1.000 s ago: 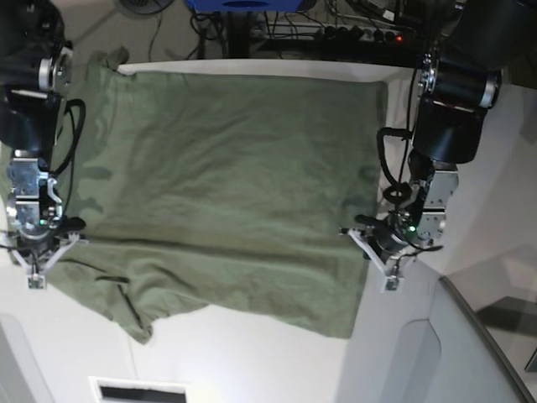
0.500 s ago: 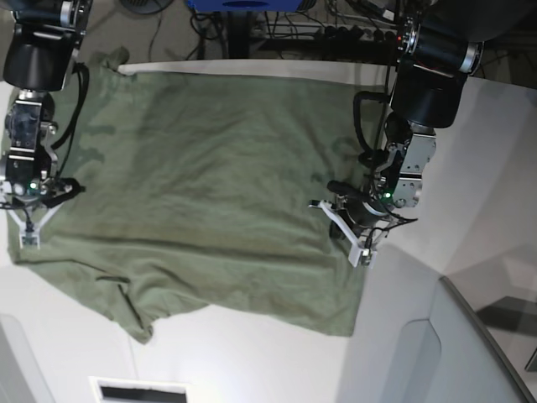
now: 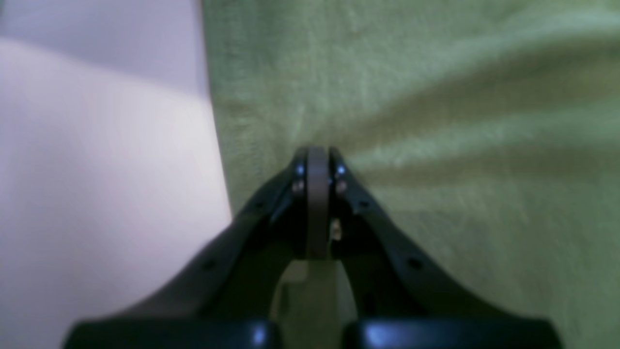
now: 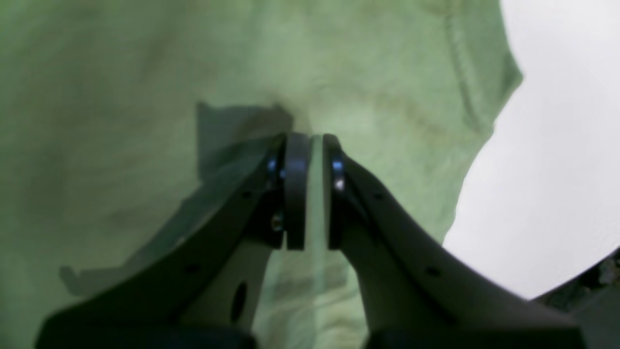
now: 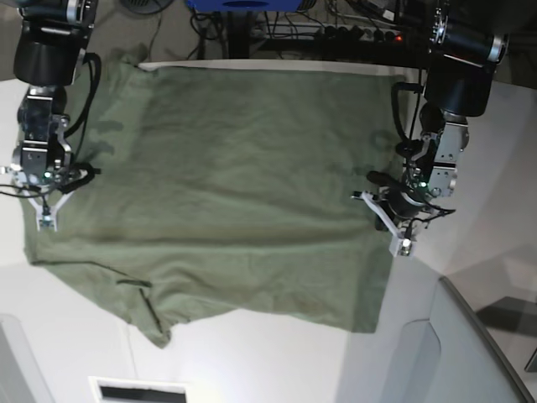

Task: Layout the t-shirt on the table in an organized manner, then fold the t-shirt properly
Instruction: 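Slide both grippers back along the shirt, smoothing it flat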

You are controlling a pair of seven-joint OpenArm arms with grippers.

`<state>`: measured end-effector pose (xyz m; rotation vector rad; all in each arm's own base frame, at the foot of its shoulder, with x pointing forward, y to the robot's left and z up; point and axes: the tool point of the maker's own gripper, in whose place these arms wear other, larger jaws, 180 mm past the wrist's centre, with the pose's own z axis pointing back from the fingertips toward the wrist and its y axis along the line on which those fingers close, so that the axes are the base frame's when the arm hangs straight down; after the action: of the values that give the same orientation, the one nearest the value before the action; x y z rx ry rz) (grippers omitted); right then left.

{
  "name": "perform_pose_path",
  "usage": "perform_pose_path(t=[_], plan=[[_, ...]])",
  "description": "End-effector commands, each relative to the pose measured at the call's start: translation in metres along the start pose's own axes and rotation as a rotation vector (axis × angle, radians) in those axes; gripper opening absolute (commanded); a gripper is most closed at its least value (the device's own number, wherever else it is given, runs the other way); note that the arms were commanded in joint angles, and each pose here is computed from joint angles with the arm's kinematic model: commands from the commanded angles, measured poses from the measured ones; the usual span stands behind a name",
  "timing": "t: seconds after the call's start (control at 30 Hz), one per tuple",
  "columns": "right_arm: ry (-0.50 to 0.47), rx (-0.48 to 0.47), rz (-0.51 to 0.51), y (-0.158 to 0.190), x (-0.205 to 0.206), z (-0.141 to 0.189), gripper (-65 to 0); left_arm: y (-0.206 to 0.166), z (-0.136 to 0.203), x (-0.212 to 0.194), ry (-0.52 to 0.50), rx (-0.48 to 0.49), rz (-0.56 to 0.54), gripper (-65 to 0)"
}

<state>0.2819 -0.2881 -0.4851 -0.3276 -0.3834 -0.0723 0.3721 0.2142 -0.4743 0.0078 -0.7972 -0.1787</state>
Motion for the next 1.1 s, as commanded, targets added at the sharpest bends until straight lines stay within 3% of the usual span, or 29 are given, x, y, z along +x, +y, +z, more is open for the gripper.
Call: perform_pose_path(t=[0.0, 0.13, 0.47, 0.67, 1.07], plan=[[-0.050, -0.026, -0.006, -0.012, 0.018, 0.004, -59.3, -0.002, 0.002, 0.033, -0.088, -0.015, -0.008, -65.0], [-0.074, -0.034, -0.013, -0.015, 0.026, 0.009, -59.3, -0.015, 0.009, 0.041, -0.125, -0.039, -0.014, -65.0], [-0.082, -0.051, -0.010, -0.025, 0.030, 0.009, -59.3, -0.044, 0.010, -0.004, -0.016, -0.086, 0.006, -65.0], [-0.026, -0.010, -0.007, -0.006, 0.015, -0.004, -59.3, -0.030, 0.004, -0.018, 0.030, -0.058, 0.018, -65.0], [-0.033, 0.047, -0.012, 0.027, 0.011, -0.007, -59.4, 0.000, 0.008, -0.013, 0.030, -0.012, -0.011, -65.0]])
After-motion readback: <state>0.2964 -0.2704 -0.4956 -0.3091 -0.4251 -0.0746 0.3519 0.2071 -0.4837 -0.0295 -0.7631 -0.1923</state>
